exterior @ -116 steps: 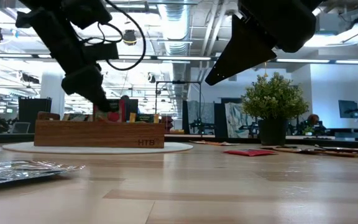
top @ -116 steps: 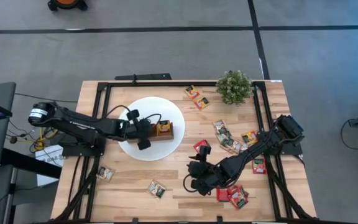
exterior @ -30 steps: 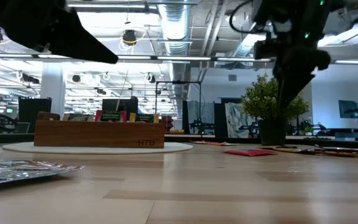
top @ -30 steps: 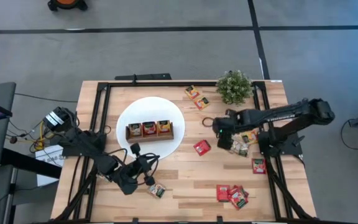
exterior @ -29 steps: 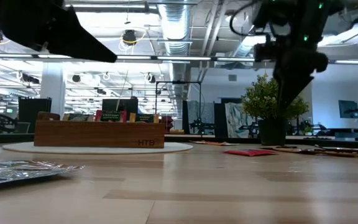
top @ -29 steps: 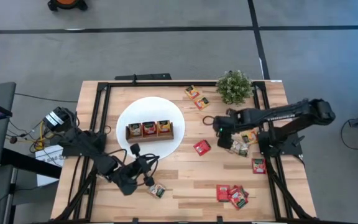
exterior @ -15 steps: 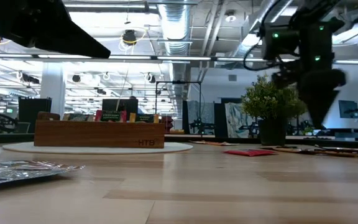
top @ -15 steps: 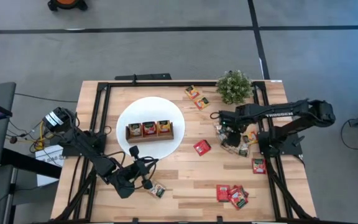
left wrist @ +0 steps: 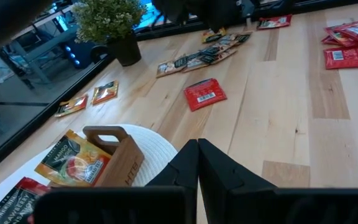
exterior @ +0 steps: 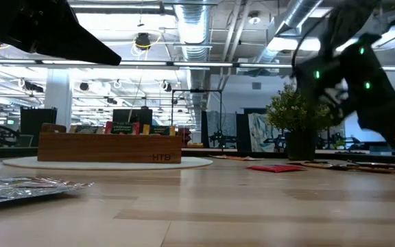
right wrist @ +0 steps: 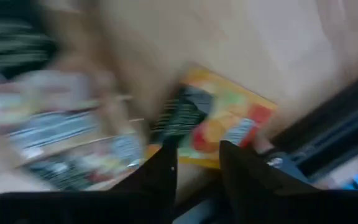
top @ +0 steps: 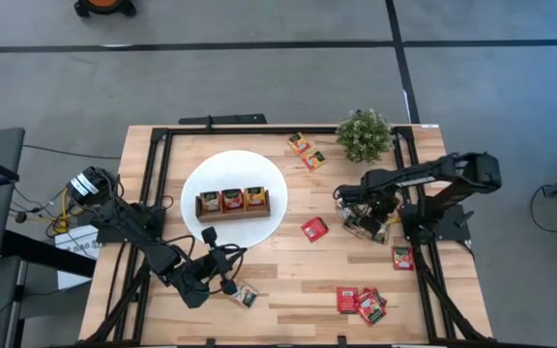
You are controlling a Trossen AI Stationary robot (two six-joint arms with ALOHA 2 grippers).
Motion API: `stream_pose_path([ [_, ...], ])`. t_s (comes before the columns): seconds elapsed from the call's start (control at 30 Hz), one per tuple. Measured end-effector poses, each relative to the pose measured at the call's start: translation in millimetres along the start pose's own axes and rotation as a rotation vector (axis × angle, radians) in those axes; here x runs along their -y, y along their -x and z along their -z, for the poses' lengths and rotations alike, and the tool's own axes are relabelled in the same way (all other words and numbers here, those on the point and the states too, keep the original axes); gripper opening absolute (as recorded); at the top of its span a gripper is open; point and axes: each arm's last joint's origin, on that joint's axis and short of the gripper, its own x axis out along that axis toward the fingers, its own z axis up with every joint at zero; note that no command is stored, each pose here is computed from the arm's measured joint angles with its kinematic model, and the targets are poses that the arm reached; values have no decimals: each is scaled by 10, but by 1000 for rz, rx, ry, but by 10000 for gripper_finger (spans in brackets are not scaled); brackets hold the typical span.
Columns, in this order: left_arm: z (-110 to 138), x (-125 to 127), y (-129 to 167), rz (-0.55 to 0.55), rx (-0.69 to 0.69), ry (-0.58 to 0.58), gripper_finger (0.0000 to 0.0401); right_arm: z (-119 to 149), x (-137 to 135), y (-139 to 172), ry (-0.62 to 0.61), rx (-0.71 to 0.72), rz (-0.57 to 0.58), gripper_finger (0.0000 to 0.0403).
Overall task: Pick & Place Tea
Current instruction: Put the yellow tea bag into the right section of the wooden organizer
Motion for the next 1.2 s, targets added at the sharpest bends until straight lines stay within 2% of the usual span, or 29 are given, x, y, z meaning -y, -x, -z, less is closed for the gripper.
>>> stream_pose_path([
  [0.1,0,0,0,0,0,0,0,-72,33,-111,-26,-24,60,66],
  [0.27,1,0,0,0,0,1,0,-183,-47,-183,46,5,41,6],
  [0.37,1,0,0,0,0,4,0,-248,-158,-104,82,49,30,10],
  [0.5,-1,1,0,1,1,7,0,-310,-365,153,138,166,-32,8],
  [0.7,-2,1,0,1,1,7,0,-244,-481,589,226,322,-136,5],
  [0.8,-1,2,0,4,0,10,0,-188,-412,690,267,363,-163,24],
  [0.9,0,6,0,19,-7,14,0,-160,-284,653,244,306,-228,64],
  [1.1,3,14,0,45,-18,35,0,-143,78,340,104,180,-299,167],
  [1.2,3,15,0,49,-20,36,0,-154,248,162,34,155,-371,204],
])
